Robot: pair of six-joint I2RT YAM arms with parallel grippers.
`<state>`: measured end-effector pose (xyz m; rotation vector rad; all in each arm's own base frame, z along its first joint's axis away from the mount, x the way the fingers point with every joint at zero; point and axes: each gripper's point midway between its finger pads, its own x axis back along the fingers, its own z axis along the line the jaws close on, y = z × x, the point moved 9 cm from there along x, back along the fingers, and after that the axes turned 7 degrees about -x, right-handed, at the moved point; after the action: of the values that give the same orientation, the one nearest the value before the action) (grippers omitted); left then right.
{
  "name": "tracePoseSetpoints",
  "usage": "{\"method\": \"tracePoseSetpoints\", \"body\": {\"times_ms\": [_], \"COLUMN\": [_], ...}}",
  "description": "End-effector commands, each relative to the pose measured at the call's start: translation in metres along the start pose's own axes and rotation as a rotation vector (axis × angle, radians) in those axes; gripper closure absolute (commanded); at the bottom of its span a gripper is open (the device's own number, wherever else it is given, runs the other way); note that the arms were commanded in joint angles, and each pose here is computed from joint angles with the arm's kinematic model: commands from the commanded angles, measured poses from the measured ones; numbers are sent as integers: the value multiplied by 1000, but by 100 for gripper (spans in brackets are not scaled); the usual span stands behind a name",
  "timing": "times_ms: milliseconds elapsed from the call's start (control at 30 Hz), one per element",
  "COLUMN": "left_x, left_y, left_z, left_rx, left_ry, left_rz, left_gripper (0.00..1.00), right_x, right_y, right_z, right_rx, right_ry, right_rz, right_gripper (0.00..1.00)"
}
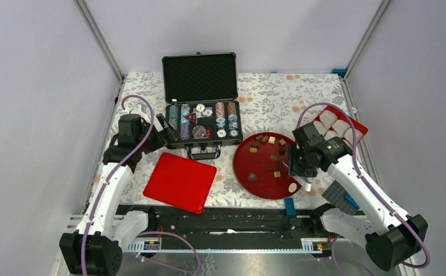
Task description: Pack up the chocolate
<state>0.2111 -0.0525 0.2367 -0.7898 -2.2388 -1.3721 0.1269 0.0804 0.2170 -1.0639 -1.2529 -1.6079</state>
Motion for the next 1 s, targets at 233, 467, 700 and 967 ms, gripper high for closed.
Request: {"method": "tracePoseSetpoints", "body": {"times_ms": [233,467,700,967], "left_x": [-1,-3,-1,-3], "left_y": [10,9,11,8], "left_z": [-5,-5,-8,-7], "left_rx": [-11,-14,-5,-6], "left_ry": [-21,-28,-53,-64], "left_rz": [-39,-30,-48,-34], "left_gripper": [1,1,1,1], "right_x": [29,26,23,-1], "right_y": [-7,-15,-21,-26], "right_z": [10,11,12,19], "right_rx": [17,38,66,-18], "right_ry": [113,93,57,96], "right_rz": [44,98,122,77], "right_gripper": [45,43,44,36]}}
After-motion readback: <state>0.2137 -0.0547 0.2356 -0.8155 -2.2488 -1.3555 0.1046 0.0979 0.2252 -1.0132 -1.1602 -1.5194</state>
